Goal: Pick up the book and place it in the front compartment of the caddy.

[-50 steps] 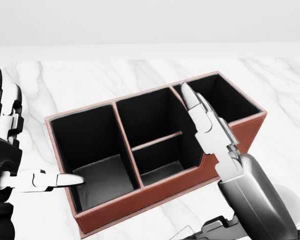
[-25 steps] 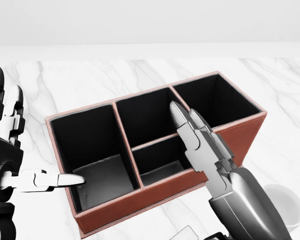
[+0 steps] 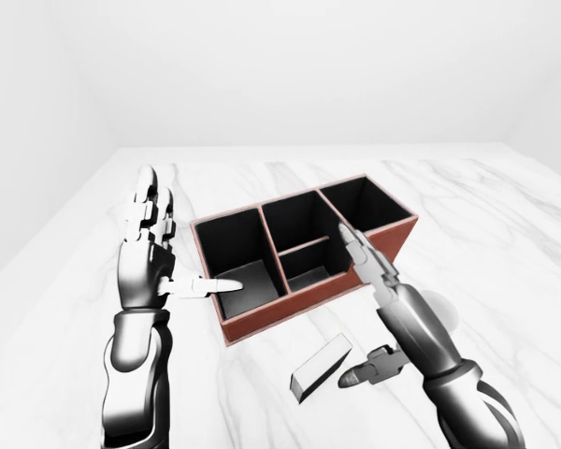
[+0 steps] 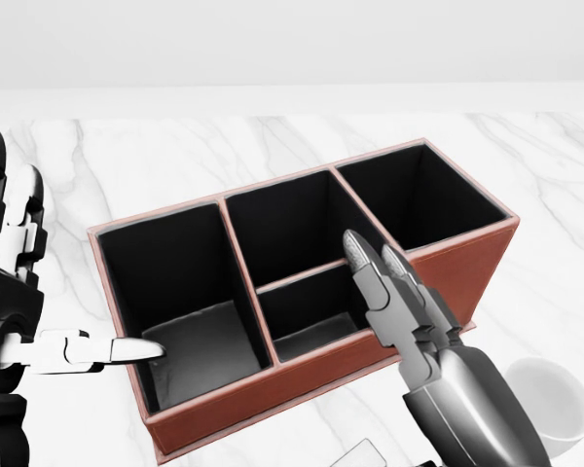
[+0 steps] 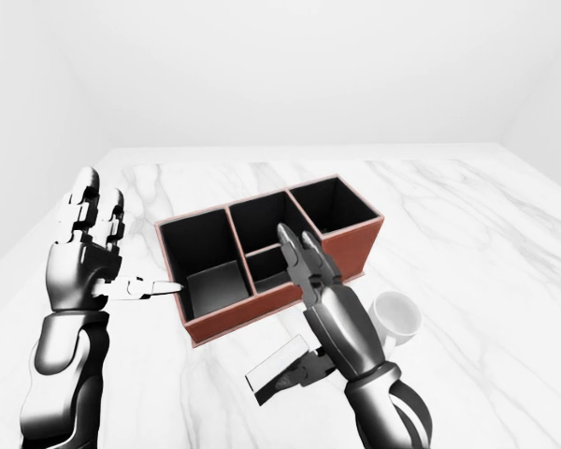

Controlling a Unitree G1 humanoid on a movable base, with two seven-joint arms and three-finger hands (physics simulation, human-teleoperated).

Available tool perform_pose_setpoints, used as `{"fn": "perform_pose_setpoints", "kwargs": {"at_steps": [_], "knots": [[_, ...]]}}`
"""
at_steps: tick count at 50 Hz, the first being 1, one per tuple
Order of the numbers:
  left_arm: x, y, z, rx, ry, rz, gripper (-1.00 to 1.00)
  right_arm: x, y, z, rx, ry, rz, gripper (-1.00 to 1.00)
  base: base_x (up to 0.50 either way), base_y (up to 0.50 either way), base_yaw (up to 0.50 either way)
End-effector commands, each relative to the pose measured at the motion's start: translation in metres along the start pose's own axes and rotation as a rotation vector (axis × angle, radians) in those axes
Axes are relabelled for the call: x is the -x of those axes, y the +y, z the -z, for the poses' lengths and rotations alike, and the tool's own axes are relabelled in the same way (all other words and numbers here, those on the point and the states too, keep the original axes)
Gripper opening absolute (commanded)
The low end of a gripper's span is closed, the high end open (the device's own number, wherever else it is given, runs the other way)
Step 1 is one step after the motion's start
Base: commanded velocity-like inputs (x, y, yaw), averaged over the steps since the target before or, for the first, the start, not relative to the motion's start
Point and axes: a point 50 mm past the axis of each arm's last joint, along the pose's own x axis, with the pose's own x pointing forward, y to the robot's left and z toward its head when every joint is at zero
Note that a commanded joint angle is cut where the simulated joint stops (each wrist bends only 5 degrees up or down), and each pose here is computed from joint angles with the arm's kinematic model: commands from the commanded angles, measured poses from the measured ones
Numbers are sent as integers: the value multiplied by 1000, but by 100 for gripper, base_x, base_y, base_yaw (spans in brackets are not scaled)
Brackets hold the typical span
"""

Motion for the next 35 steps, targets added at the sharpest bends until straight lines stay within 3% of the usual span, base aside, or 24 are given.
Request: {"fn": "perform_pose_setpoints", "kwargs": {"at_steps": [1, 35], "knots": [[0, 1, 0, -1, 1, -2, 100, 3, 5, 4, 47, 22, -14, 100, 0, 0, 0], [0, 0, 3, -1, 13, 0, 100, 4, 19, 12, 150, 27, -19, 100, 0, 0, 0]]}}
